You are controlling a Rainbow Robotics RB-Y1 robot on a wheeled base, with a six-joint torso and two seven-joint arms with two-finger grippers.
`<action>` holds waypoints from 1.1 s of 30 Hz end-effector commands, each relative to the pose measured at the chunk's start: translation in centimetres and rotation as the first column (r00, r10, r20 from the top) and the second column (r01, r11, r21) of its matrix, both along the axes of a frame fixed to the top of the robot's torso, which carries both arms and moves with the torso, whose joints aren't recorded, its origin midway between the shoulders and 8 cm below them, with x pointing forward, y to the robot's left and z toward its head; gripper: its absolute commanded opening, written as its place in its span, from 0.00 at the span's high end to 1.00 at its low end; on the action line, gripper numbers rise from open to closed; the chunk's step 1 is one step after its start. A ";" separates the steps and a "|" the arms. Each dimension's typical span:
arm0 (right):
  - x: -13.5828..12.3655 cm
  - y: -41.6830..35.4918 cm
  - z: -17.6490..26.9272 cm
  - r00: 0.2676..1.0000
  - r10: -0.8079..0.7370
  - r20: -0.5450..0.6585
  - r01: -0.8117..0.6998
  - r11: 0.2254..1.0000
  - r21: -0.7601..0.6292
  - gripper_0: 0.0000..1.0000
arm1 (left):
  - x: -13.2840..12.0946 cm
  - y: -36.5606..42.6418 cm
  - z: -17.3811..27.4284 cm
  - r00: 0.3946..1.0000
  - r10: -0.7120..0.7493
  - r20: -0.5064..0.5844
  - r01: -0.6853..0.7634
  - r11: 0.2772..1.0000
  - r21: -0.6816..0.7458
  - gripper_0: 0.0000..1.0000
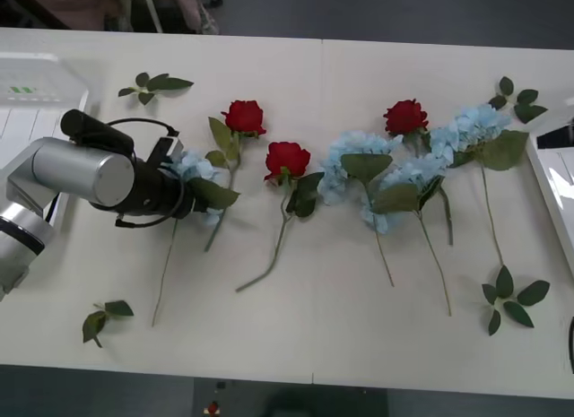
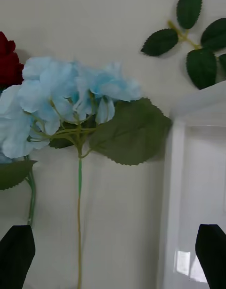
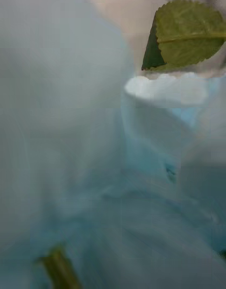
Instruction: Put the red flowers into the right box and the blue flowers into the left box
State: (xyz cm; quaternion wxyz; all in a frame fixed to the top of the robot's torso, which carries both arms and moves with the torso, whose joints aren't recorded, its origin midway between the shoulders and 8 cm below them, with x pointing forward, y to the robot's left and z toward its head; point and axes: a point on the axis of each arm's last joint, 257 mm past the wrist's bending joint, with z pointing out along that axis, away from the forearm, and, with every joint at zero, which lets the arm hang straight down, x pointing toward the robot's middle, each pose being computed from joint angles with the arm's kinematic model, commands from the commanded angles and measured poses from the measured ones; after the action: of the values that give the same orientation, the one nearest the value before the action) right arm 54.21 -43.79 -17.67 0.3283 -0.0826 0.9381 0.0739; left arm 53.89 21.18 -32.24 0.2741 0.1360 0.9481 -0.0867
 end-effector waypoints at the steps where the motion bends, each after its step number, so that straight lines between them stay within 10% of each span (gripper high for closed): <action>1: 1.1 2.2 -1.1 1.000 -0.021 -0.007 0.021 1.000 0.004 0.00 | 0.9 -0.1 0.8 0.999 0.009 0.035 -0.010 1.000 0.012 0.76; 3: 1.2 2.8 -2.2 0.999 -0.029 -0.021 0.029 1.000 -0.001 0.00 | 1.0 -0.1 0.8 0.999 0.010 0.037 -0.010 1.000 0.014 1.00; 18: 1.4 6.6 -8.5 0.983 -0.140 -0.119 0.141 0.990 0.002 0.00 | 1.4 1.1 4.1 0.996 -0.013 0.090 0.009 0.999 0.048 1.00; 33: 1.4 5.6 -12.2 0.979 -0.151 -0.134 0.148 0.989 -0.028 0.00 | -3.0 18.5 23.2 0.985 0.095 0.141 -0.134 0.944 0.300 1.00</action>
State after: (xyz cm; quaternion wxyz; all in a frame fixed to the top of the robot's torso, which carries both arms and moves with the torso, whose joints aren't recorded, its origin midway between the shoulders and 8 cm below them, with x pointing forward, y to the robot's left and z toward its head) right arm 55.25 -38.21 -30.04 0.2606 -0.0047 0.9641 0.0506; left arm 51.11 35.18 -12.26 0.3048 0.1465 0.9400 0.0440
